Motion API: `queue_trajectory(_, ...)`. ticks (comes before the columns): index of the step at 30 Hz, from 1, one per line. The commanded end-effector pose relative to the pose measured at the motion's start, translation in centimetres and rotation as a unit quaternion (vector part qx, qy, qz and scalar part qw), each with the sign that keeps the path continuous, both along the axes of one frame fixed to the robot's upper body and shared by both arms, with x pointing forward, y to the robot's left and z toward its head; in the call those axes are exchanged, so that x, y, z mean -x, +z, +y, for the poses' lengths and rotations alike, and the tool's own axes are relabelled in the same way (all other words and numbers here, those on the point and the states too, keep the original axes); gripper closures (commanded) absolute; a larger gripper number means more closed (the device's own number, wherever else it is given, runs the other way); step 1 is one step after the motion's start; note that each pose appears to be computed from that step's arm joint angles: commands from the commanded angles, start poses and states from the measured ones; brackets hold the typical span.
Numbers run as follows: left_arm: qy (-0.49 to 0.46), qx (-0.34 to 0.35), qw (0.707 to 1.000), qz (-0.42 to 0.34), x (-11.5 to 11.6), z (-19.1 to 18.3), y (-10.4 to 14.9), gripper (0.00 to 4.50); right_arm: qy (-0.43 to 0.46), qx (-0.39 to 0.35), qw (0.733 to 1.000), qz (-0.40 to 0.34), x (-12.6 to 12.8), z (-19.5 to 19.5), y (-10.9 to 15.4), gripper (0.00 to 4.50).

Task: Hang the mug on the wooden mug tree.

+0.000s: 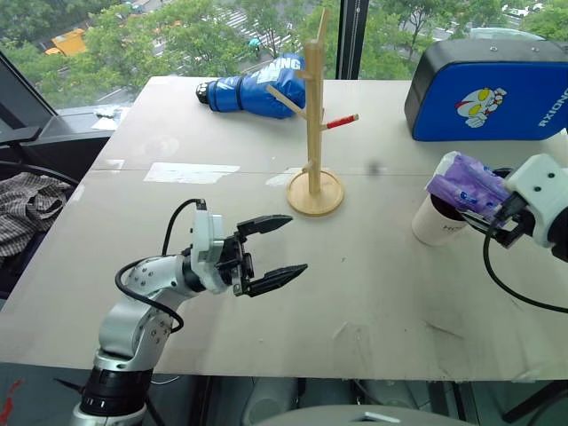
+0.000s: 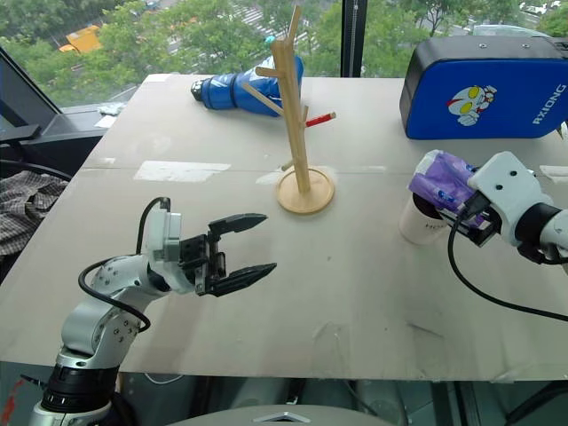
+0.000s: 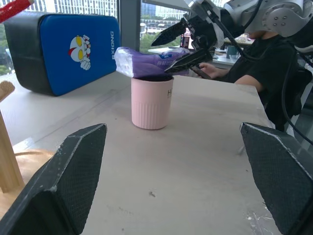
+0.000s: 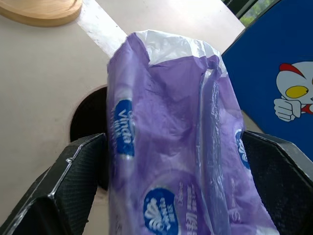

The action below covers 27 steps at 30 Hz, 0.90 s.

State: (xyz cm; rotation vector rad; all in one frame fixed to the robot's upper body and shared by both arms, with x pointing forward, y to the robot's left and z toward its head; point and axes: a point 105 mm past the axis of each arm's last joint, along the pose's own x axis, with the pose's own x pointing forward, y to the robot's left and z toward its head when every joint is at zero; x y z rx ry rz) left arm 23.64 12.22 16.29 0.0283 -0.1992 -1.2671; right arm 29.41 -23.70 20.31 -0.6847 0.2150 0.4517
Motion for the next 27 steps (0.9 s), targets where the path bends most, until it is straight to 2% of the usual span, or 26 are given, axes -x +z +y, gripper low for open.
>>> queue_trajectory(1, 0.002, 0.000, 1.000, -0.026, 0.5, -0.1, 0.8, 0.00, -0.026, 0.004, 1.000, -0.003, -0.9, -0.6, 0.0, 0.02)
queue_trajectory(4, 0.006, -0.001, 1.000, -0.027, 0.6, 0.0, 0.8, 0.00, -0.022, -0.010, 1.000, 0.001, -1.1, -0.4, -0.1, 0.85)
queue_trajectory(7, 0.011, -0.002, 1.000, -0.027, 0.6, 0.1, 0.8, 0.00, -0.016, -0.021, 1.000, -0.004, -1.1, 0.0, 0.2, 2.08)
queue_trajectory(10, 0.012, -0.002, 1.000, -0.027, 0.6, 0.1, 0.8, 0.00, -0.009, -0.024, 1.000, -0.008, -1.0, 0.3, 0.6, 3.45)
queue_trajectory(11, 0.011, -0.002, 1.000, -0.028, 0.6, 0.1, 0.8, 0.00, -0.008, -0.023, 1.000, -0.013, -0.9, 0.3, 0.8, 4.05)
queue_trajectory(12, 0.010, -0.002, 1.000, -0.029, 0.5, 0.0, 0.9, 0.00, -0.009, -0.023, 1.000, -0.017, -0.8, 0.3, 1.0, 4.42)
queue_trajectory(17, 0.002, -0.001, 1.000, -0.029, 0.4, -0.2, 1.1, 0.00, -0.077, -0.039, 0.993, -0.079, -0.2, -2.9, 4.3, 4.47)
queue_trajectory(20, -0.011, 0.003, 1.000, -0.025, 0.5, -0.5, 1.2, 0.00, -0.143, -0.027, 0.985, -0.095, 0.6, -6.1, 4.8, 4.47)
queue_trajectory(23, -0.022, 0.014, 0.999, -0.025, 0.3, -0.8, 1.7, 0.00, -0.192, 0.011, 0.979, -0.071, 0.9, -8.4, 2.2, 4.47)
queue_trajectory(27, -0.033, 0.027, 0.999, -0.020, 0.1, -1.2, 2.1, 0.00, -0.238, -0.001, 0.970, -0.044, -0.3, -10.1, -2.1, 4.47)
